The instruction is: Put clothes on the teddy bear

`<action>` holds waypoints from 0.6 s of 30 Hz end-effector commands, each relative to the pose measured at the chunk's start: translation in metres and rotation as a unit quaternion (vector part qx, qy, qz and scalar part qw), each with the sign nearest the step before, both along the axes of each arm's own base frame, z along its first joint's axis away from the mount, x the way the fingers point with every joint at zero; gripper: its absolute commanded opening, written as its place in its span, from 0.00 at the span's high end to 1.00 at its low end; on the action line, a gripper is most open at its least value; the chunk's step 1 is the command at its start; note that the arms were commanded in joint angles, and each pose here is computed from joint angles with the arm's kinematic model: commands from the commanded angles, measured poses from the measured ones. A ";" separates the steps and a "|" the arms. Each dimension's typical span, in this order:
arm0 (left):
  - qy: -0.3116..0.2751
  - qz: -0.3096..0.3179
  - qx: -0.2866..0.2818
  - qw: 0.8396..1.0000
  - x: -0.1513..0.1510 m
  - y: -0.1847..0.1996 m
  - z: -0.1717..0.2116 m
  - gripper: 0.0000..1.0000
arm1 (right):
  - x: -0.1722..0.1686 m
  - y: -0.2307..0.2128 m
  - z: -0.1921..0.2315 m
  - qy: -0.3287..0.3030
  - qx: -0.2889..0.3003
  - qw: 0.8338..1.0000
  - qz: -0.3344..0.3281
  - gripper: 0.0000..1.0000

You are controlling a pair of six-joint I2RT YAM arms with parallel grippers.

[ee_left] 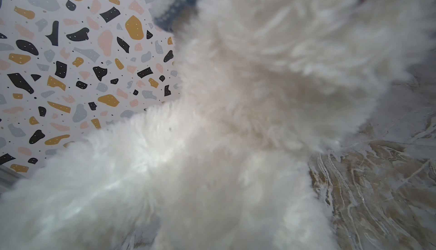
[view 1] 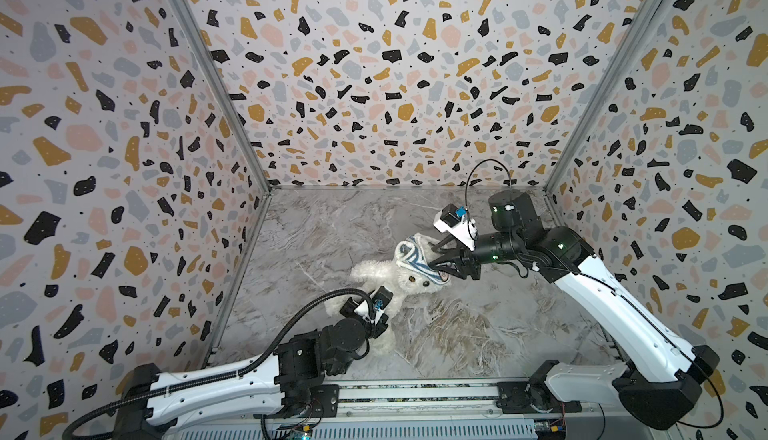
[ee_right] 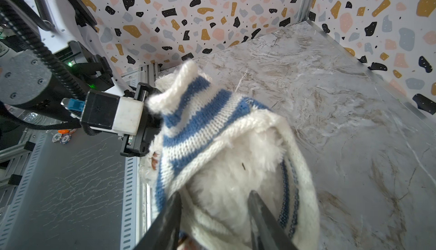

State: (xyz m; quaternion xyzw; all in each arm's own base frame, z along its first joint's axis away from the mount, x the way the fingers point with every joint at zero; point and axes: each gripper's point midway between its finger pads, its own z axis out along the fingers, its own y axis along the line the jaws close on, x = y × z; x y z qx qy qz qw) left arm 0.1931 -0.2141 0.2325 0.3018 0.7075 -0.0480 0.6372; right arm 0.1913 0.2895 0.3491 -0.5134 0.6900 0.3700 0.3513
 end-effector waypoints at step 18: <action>-0.030 0.021 -0.042 0.998 0.004 0.002 0.026 1.00 | 0.034 0.006 0.002 0.060 -0.012 0.995 -0.076 0.56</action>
